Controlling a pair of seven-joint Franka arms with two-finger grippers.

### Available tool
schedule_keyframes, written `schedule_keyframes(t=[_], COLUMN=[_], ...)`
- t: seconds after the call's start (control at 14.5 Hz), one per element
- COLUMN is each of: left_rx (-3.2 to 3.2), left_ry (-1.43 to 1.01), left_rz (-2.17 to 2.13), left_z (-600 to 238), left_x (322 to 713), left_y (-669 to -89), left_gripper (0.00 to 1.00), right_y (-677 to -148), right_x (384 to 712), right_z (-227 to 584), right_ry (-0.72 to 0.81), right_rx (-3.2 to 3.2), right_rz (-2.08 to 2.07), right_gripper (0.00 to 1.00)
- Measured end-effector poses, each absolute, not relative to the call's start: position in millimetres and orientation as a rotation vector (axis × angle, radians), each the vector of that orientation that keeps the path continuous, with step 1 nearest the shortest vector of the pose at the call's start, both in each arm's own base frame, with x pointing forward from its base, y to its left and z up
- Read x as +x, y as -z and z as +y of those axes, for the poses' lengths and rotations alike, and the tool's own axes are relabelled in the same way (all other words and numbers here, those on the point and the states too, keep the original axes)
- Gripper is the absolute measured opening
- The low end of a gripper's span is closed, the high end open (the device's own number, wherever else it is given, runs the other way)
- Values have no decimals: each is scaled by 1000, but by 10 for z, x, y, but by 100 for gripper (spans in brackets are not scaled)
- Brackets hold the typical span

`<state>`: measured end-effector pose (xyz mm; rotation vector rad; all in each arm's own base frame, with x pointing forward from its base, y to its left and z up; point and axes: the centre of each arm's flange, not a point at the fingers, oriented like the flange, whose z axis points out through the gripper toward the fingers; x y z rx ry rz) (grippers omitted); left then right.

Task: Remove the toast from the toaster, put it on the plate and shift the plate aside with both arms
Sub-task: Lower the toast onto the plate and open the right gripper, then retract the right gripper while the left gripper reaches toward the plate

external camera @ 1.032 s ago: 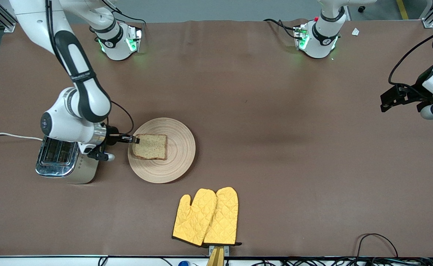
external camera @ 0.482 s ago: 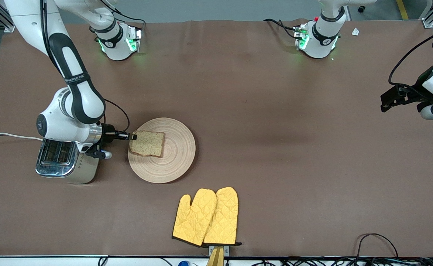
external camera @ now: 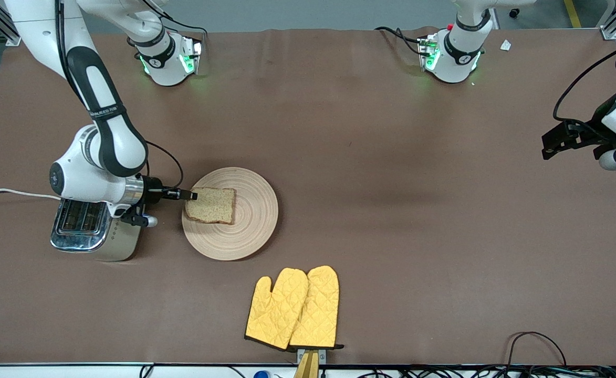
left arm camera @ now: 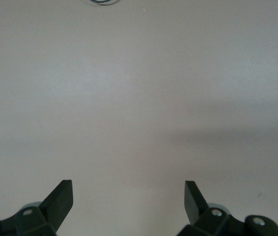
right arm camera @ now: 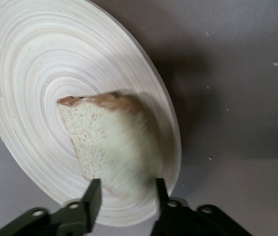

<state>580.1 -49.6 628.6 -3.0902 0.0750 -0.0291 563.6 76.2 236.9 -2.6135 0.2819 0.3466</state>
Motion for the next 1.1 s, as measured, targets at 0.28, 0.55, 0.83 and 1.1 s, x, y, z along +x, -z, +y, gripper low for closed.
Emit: schedule_keyframes(t=[0.28, 0.55, 0.83, 1.1], left_rx=[-3092, -3160, -3306, -3442], left_ry=[26, -10, -165, -426], left_rz=[75, 83, 103, 134], left_z=[-499, -591, -853, -1328], left_x=[5803, 5828, 5942, 6121], left_y=[-6275, -6176, -5744, -4937], left_gripper=[100, 100, 100, 100], right_y=[-2607, -3410, -4405, -5267], right_x=[5707, 5838, 5810, 5709], right_z=[514, 397, 85, -103], right_ry=[-401, -318, -227, -130], right_rx=[-2639, -2822, -2973, -3089], right_rz=[208, 74, -22, -72], right_gripper=[99, 100, 100, 100])
